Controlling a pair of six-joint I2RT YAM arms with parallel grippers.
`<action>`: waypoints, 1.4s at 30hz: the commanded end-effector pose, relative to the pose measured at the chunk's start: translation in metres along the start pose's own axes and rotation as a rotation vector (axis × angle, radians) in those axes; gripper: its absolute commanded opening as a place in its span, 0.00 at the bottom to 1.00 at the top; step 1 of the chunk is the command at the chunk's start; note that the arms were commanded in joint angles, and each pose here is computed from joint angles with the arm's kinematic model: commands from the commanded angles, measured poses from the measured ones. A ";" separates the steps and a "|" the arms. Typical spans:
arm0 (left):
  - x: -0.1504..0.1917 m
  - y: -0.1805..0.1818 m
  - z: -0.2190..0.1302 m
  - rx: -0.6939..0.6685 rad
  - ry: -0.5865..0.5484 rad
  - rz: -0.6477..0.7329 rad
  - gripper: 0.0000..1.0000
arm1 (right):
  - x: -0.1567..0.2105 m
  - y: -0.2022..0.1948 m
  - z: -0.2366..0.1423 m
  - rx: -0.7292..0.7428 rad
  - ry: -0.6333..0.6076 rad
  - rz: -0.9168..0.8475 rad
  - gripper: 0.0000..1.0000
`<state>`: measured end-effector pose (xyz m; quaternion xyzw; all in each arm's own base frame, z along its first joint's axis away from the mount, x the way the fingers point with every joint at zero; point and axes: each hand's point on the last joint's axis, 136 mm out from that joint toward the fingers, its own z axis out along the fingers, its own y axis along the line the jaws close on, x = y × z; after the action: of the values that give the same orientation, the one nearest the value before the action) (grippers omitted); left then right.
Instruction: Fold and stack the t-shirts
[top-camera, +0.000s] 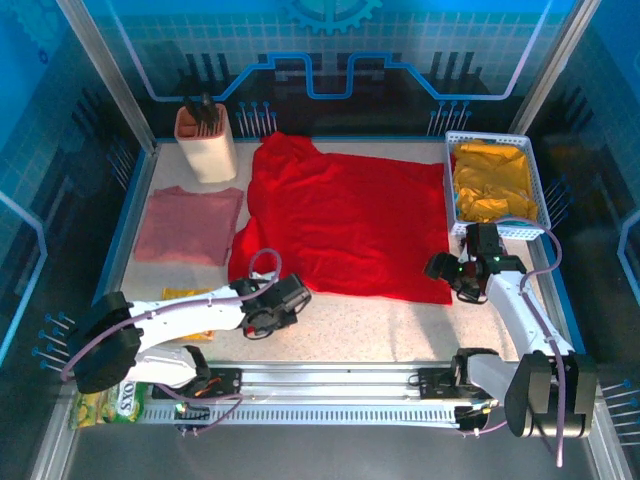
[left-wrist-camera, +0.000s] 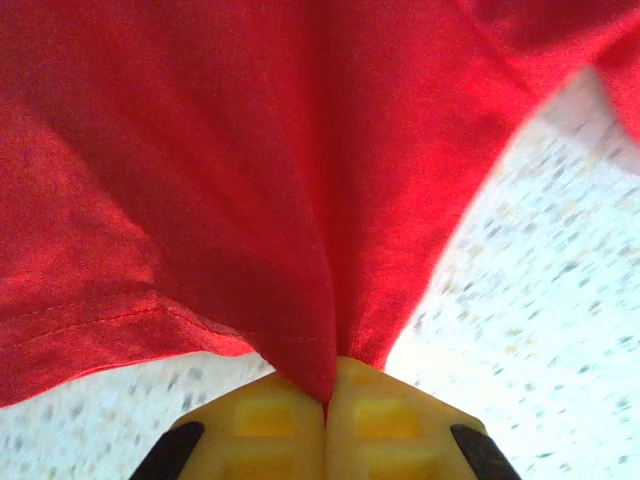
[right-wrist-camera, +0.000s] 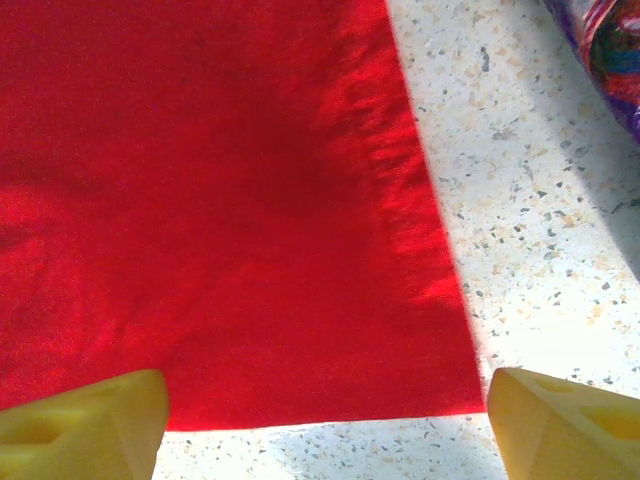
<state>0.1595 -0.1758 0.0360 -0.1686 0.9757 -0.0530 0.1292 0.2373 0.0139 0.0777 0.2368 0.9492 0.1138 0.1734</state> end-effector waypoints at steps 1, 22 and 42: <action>0.017 0.040 0.001 -0.177 0.011 -0.036 0.00 | 0.002 -0.003 0.001 -0.010 0.006 0.004 0.83; 0.003 0.082 -0.041 -0.043 0.123 -0.110 0.74 | 0.020 -0.046 -0.008 0.185 -0.003 0.170 0.78; 0.014 0.128 -0.007 -0.197 0.082 -0.286 0.59 | 0.024 -0.044 0.007 0.142 0.047 0.191 0.77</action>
<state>0.0947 -0.0599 0.0263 -0.3041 0.9513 0.0187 0.0468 0.2037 -0.0117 0.0568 0.3286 0.9335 0.0587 0.1310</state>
